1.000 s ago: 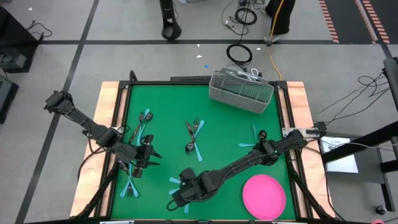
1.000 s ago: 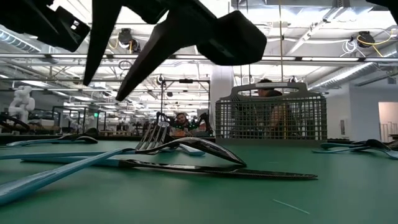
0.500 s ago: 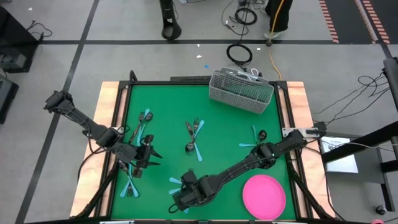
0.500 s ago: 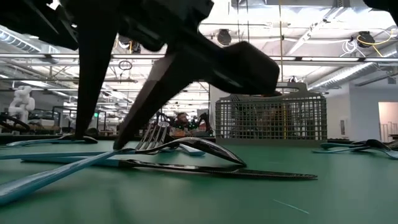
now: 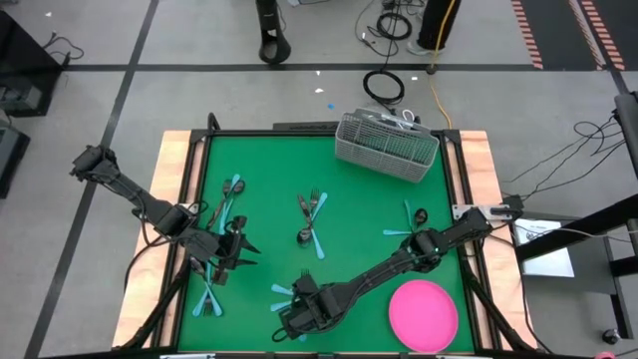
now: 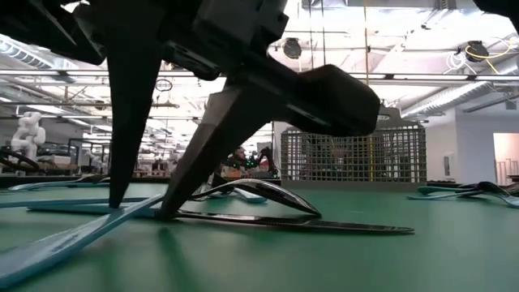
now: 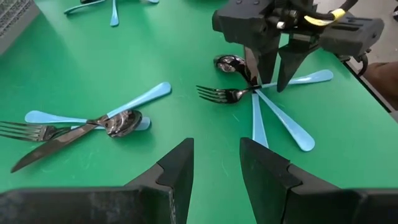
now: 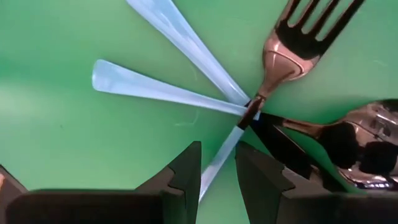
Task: Sort silverware
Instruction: Put the blue fork into the silverware basket
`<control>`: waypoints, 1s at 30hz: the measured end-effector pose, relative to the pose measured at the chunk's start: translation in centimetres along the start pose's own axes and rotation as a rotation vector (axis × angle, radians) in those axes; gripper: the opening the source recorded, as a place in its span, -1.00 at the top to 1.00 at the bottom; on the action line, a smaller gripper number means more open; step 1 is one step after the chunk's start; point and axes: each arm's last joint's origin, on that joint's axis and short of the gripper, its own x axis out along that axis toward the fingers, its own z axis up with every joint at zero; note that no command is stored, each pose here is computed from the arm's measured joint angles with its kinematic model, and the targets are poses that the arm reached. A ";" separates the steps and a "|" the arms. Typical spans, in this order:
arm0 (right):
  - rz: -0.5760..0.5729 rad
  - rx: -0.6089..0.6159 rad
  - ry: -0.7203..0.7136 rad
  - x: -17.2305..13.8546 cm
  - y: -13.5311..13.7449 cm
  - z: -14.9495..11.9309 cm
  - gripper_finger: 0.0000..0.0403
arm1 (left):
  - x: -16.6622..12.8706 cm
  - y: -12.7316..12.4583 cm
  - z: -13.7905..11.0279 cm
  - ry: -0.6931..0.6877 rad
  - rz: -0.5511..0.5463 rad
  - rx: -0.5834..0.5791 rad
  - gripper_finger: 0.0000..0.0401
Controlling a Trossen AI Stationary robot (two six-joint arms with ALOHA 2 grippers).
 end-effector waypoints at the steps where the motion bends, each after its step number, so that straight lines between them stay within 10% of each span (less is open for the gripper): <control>1: -0.005 0.003 0.009 0.0 0.0 0.0 0.56 | 0.0 0.0 0.0 0.000 0.000 0.003 0.34; 30: -0.088 -0.066 0.206 -1.0 -0.8 0.2 0.98 | 0.0 0.0 0.0 0.003 0.002 0.018 0.34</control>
